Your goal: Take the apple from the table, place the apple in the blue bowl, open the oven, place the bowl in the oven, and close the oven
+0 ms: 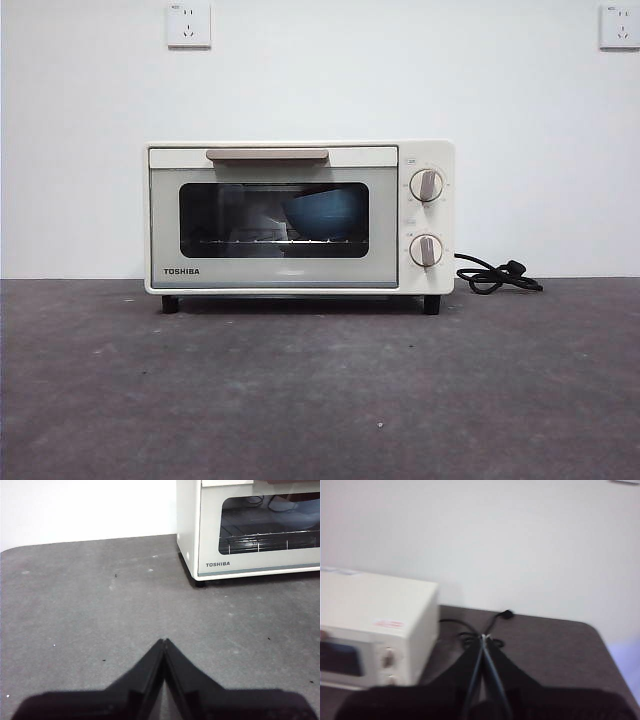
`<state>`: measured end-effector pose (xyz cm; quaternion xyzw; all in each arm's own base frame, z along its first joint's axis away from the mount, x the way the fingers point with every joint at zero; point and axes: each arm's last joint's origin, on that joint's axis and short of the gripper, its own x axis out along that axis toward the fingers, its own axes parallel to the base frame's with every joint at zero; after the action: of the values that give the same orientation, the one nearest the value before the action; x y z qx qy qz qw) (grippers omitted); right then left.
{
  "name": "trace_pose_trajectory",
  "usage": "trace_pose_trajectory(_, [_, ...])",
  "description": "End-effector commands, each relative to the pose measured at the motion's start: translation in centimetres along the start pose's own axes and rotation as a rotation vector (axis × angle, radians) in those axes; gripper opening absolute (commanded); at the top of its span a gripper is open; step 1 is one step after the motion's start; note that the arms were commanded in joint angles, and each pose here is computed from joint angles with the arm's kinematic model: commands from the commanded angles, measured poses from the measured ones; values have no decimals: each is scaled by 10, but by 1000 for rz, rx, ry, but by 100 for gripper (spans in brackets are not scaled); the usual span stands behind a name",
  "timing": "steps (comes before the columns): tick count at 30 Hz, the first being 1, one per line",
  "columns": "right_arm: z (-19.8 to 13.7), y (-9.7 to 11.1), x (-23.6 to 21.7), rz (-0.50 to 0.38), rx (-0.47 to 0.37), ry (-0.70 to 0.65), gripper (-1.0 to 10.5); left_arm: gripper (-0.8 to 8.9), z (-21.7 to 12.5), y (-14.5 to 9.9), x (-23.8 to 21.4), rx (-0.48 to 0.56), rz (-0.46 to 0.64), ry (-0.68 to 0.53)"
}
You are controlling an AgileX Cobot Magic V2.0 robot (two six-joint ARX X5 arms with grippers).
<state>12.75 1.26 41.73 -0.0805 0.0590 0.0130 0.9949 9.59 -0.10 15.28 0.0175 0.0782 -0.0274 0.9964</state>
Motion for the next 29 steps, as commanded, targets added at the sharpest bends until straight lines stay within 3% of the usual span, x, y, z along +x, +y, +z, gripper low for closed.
trace_pose_trajectory(1, [-62,5,10,-41,-4,-23,1,-4,-3,0,1,-7,-3,7])
trace_pose_trajectory(7, [-152,17,6,15,2,-93,1,-4,-3,0,1,-7,-3,7])
trace_pose_trajectory(13, [-213,24,3,-1,43,-74,1,-4,-3,0,1,-7,-3,7])
trace_pose_trajectory(18, [-245,29,3,-3,109,-53,1,-4,-3,0,1,-7,-3,7])
trace_pose_trajectory(22, [-258,31,2,-6,105,-34,1,-4,-3,0,1,-7,-3,7])
trace_pose_trajectory(29, [-268,29,0,-104,100,71,1,-4,-3,0,1,-7,-3,9])
